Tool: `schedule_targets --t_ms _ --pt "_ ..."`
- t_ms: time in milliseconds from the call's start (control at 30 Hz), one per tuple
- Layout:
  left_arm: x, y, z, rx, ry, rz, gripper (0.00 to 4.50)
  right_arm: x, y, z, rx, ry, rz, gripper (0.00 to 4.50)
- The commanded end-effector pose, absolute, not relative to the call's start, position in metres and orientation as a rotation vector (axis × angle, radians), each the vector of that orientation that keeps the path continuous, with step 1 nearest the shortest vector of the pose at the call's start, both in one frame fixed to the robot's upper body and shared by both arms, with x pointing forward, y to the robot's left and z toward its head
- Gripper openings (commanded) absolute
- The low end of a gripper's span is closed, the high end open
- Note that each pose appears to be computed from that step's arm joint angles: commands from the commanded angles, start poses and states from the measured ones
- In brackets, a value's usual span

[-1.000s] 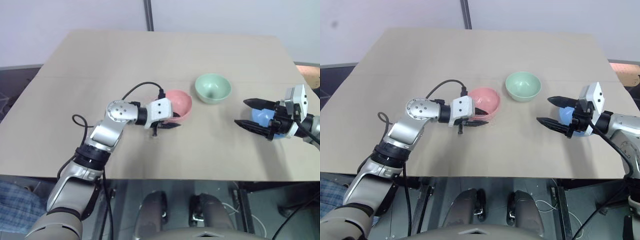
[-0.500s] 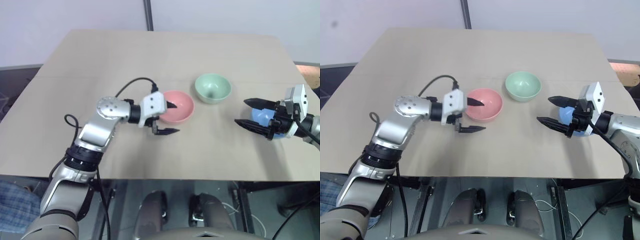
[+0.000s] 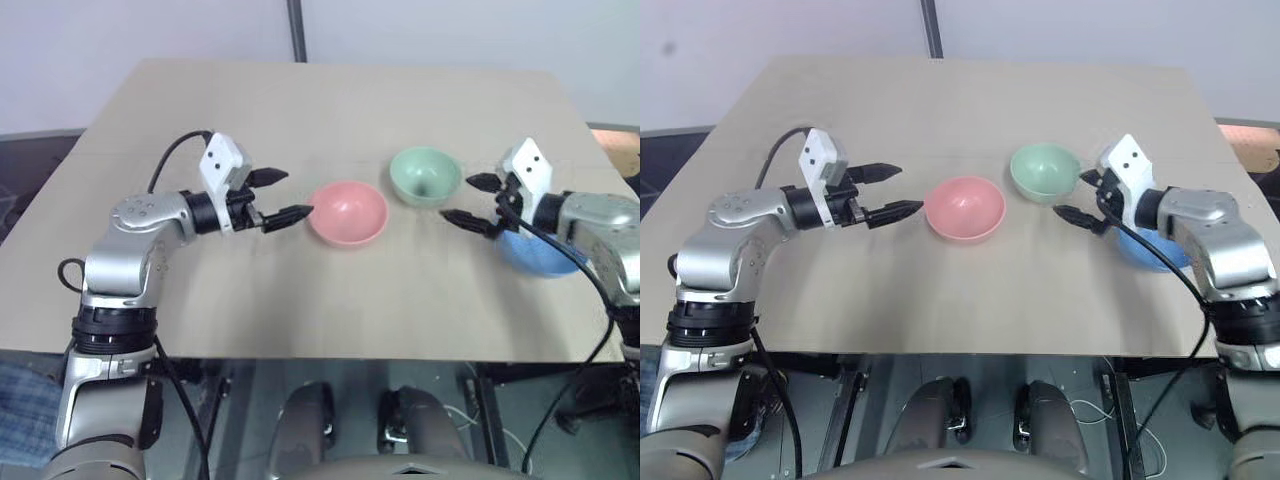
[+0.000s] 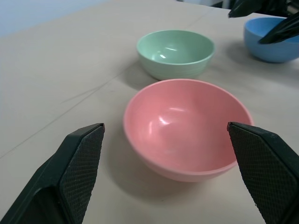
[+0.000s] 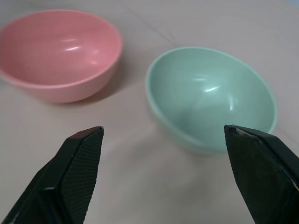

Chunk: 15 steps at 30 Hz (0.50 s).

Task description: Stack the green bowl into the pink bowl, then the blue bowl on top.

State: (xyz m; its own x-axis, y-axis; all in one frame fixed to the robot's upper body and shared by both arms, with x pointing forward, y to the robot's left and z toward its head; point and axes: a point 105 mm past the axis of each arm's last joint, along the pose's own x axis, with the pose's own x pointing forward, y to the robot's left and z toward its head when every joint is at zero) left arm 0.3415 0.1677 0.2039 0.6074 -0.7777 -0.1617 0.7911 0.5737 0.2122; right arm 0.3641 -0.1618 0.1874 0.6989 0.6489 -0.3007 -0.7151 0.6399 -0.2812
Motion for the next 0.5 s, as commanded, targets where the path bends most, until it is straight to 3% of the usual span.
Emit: schedule_targets --t_ms 33,500 --pt "0.336 0.17 0.22 0.29 -0.008 -0.903 4.43 0.386 -0.147 0.194 -0.495 0.137 0.768 4.5" --pt "0.321 0.178 0.225 0.404 0.035 -0.956 4.43 0.407 -0.104 0.171 -0.852 0.19 0.92 4.5"
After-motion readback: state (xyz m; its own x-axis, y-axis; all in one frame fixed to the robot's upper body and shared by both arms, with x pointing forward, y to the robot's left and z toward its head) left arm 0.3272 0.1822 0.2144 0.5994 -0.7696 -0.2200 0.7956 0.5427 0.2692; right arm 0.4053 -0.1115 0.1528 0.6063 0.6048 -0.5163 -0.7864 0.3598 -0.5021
